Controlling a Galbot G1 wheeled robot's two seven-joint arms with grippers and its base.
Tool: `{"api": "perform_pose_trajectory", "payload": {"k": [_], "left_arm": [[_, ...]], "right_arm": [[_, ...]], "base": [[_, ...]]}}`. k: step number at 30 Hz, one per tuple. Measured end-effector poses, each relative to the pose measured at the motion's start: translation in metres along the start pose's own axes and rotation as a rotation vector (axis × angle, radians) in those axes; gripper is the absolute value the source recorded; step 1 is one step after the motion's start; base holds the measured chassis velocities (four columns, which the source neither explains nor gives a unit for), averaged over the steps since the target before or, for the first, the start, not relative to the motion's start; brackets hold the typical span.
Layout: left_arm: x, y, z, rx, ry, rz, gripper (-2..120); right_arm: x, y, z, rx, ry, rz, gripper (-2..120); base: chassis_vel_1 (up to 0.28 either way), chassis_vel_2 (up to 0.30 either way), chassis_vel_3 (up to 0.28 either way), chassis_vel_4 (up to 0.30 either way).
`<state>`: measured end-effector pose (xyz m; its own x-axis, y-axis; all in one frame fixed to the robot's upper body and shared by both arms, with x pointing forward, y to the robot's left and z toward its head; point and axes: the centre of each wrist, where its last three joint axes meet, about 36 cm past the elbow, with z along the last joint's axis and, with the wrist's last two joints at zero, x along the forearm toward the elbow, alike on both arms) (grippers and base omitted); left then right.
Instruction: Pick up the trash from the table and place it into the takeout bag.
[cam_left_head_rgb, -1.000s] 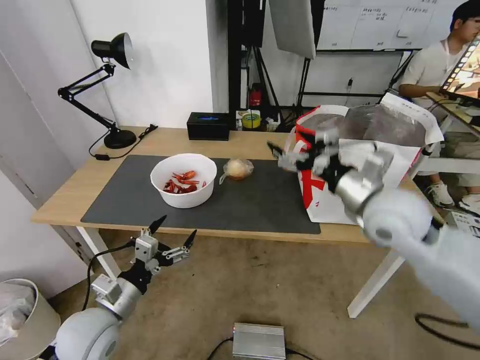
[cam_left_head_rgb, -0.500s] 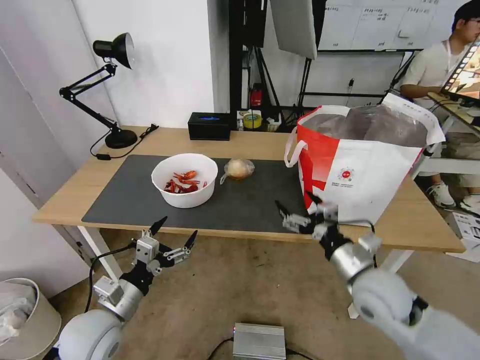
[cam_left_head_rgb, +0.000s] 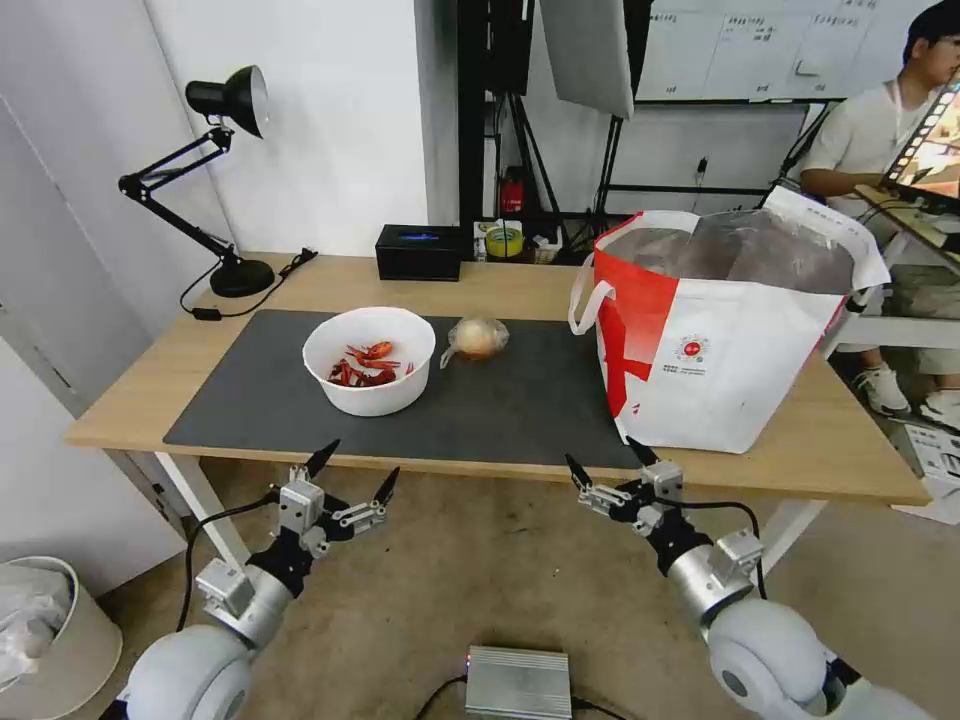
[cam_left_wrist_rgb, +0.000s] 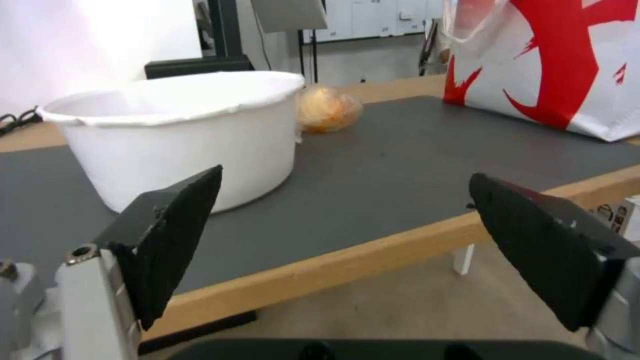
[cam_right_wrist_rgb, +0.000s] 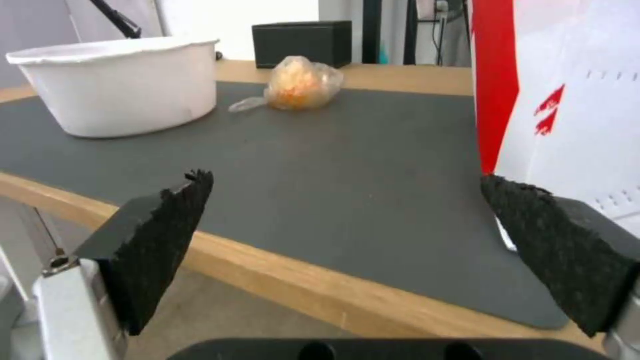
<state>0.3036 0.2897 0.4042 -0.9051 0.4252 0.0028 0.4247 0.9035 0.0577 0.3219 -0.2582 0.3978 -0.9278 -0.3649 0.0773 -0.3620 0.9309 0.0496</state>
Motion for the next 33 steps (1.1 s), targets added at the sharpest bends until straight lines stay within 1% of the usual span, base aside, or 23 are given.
{"api": "perform_pose_trajectory", "payload": {"k": [9, 15, 18, 19, 22, 23, 24, 26, 27, 31, 32, 33], "left_arm": [[0.000, 0.000, 0.002, -0.002, 0.003, 0.002, 100], [0.000, -0.004, -0.002, -0.002, -0.007, 0.013, 100], [0.000, -0.001, -0.003, -0.011, -0.007, 0.011, 100], [0.000, -0.001, -0.003, -0.011, -0.007, 0.011, 100], [0.000, 0.001, -0.003, -0.015, -0.002, 0.020, 100], [0.000, 0.001, -0.003, -0.015, -0.002, 0.020, 100], [0.000, 0.001, -0.003, -0.015, 0.000, 0.019, 100], [0.001, 0.003, -0.003, -0.017, 0.003, 0.013, 100], [0.001, 0.003, -0.003, -0.017, 0.003, 0.013, 100], [0.001, 0.004, -0.003, -0.017, 0.005, -0.003, 100], [0.001, 0.004, -0.003, -0.017, 0.005, -0.003, 100], [0.001, 0.004, -0.002, -0.017, 0.007, -0.005, 100]], "right_arm": [[0.000, 0.001, 0.001, -0.001, 0.000, 0.005, 100], [-0.007, 0.002, -0.005, -0.009, -0.018, -0.007, 100], [-0.031, 0.003, -0.024, -0.022, -0.049, -0.038, 100], [-0.031, 0.003, -0.024, -0.022, -0.049, -0.038, 100], [-0.060, 0.004, -0.051, -0.026, -0.069, -0.041, 100], [-0.060, 0.004, -0.051, -0.026, -0.069, -0.041, 100], [-0.069, 0.004, -0.056, -0.026, -0.071, -0.043, 100], [-0.098, 0.002, -0.070, -0.030, -0.074, -0.048, 100], [-0.098, 0.002, -0.070, -0.030, -0.074, -0.048, 100], [-0.152, 0.007, -0.087, -0.072, -0.053, -0.066, 100], [-0.152, 0.007, -0.087, -0.072, -0.053, -0.066, 100], [-0.168, 0.009, -0.093, -0.079, -0.055, -0.069, 100]], "base": [[0.000, 0.000, 0.000, 0.000], [0.000, 0.000, 0.000, 0.000], [0.000, 0.000, 0.000, 0.000], [0.000, 0.000, 0.000, 0.000], [0.000, 0.000, 0.000, 0.000], [0.000, 0.000, 0.000, 0.000], [0.000, 0.000, 0.000, 0.000], [0.000, 0.000, 0.000, 0.000], [0.000, 0.000, 0.000, 0.000], [0.000, 0.000, 0.000, 0.000], [0.000, 0.000, 0.000, 0.000], [0.000, 0.000, 0.000, 0.000]]}}
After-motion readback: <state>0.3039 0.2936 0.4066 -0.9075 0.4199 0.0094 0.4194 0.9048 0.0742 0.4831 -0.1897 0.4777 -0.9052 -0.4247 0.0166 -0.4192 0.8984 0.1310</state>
